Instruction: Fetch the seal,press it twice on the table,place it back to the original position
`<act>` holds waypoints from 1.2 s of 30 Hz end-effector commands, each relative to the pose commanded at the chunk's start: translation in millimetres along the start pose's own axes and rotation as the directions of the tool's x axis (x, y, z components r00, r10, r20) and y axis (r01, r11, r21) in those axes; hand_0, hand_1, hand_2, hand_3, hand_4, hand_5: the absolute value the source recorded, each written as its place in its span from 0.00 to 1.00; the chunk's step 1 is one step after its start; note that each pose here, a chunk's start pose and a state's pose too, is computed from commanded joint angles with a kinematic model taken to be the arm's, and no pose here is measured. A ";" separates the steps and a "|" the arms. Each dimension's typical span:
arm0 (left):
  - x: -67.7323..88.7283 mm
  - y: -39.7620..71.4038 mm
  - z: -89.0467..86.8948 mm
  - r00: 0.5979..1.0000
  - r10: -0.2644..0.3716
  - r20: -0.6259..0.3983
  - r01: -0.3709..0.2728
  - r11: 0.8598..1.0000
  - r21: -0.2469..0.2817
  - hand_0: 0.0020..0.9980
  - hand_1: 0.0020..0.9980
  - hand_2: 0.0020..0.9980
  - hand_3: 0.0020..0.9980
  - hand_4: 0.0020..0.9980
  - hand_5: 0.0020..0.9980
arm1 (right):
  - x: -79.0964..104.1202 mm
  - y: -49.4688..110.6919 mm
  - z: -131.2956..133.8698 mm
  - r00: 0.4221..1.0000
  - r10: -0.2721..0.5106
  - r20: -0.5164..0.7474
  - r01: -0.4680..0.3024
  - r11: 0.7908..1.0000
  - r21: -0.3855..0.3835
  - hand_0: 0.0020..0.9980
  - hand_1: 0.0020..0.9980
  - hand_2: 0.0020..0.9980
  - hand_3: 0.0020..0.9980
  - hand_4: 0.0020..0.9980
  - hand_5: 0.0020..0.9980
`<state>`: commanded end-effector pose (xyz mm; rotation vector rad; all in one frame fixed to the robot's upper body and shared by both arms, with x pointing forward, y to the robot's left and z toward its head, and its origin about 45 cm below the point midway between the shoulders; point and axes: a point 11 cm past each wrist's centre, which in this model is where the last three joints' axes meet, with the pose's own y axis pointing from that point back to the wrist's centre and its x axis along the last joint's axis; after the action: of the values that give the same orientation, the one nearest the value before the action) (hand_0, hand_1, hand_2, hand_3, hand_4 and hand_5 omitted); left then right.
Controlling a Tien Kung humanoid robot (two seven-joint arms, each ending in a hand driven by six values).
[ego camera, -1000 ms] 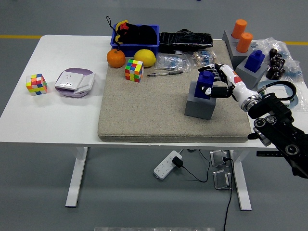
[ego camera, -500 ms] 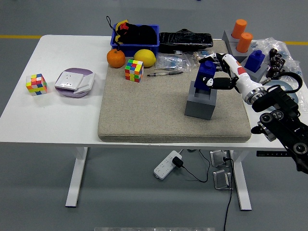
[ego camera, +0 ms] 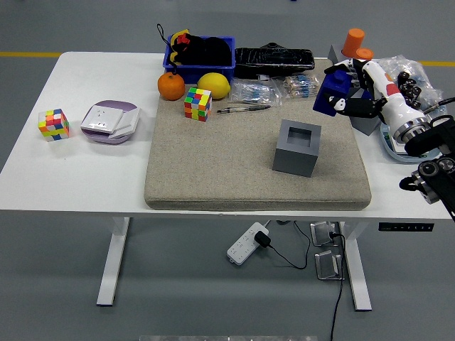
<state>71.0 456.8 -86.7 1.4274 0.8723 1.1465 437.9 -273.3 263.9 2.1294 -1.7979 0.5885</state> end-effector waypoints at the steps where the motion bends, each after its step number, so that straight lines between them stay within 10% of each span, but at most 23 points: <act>1: -0.1 0.0 0.0 1.000 0.000 0.000 0.000 1.000 0.000 0.83 0.80 0.76 0.82 0.75 0.31 | 3.6 1.5 2.1 1.000 0.009 0.000 -0.009 1.000 -0.004 0.59 0.45 0.45 0.49 0.59 0.00; 19: -1.0 -0.3 -2.8 1.000 -0.001 0.001 0.001 1.000 0.003 0.83 0.80 0.76 0.82 0.75 0.31 | 38.0 40.0 59.9 0.995 0.098 0.018 -0.094 0.986 -0.140 0.58 0.45 0.44 0.49 0.60 0.00; 36: 0.5 0.0 -7.8 1.000 0.002 0.007 -0.002 1.000 0.011 0.83 0.80 0.76 0.82 0.75 0.30 | 2.7 56.7 92.9 0.997 0.042 0.068 -0.026 0.976 -0.218 0.58 0.44 0.44 0.49 0.61 0.00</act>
<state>63.6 459.5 -86.7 1.4408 0.8740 1.1395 393.6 -329.5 181.7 1.9998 -1.8460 0.3087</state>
